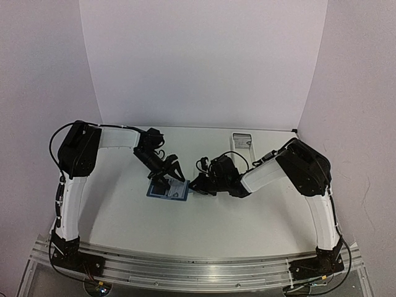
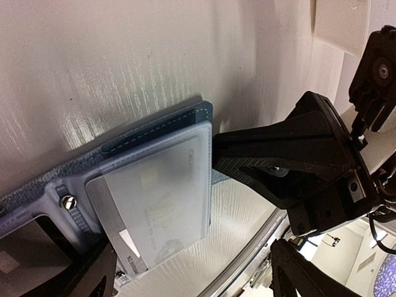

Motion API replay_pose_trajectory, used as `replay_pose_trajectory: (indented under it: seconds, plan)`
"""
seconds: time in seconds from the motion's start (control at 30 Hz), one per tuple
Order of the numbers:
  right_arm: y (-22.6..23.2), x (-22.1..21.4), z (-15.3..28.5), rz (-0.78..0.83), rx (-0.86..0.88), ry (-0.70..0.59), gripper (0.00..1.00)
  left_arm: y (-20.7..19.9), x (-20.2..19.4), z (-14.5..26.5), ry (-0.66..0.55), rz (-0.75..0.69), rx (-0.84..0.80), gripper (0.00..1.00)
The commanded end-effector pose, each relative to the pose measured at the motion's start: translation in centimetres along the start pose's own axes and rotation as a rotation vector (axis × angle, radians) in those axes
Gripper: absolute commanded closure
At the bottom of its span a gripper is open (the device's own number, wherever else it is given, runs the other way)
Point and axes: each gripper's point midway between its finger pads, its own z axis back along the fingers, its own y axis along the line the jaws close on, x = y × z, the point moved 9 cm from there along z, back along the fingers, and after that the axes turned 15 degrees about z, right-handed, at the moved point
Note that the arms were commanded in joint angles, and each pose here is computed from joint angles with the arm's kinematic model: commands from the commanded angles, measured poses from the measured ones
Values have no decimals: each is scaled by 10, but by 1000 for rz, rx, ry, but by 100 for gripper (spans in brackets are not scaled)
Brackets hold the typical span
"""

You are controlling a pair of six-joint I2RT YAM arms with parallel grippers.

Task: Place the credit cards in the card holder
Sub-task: Insert the credit card into the card holder, then turn over the card slot in the card holder.

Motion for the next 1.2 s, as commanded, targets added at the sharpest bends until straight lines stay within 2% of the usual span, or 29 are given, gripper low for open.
replay_pose_trajectory:
  seconds: [0.0, 0.23, 0.4, 0.57, 0.8, 1.0, 1.17]
  plan:
    - [0, -9, -3, 1, 1, 43, 98, 10, 3, -13, 34, 20, 8, 16]
    - [2, -13, -7, -51, 67, 45, 98, -7, 5, -18, 55, 4, -124, 22]
    - [6, -8, -4, -51, 79, 32, 100, -10, -1, -10, 56, -32, -125, 19]
    - [16, 5, 10, -50, 98, 2, 100, -12, 1, 12, 6, -184, 18, 14]
    - [35, 24, 27, -51, 135, -34, 100, -29, -6, 44, -71, -356, 99, 8]
    - [47, 39, 35, -52, 148, -57, 100, -29, -8, 63, -116, -354, 103, 10]
    - [60, 41, 32, -55, 164, -64, 100, -23, -15, 54, -127, -281, -2, 12]
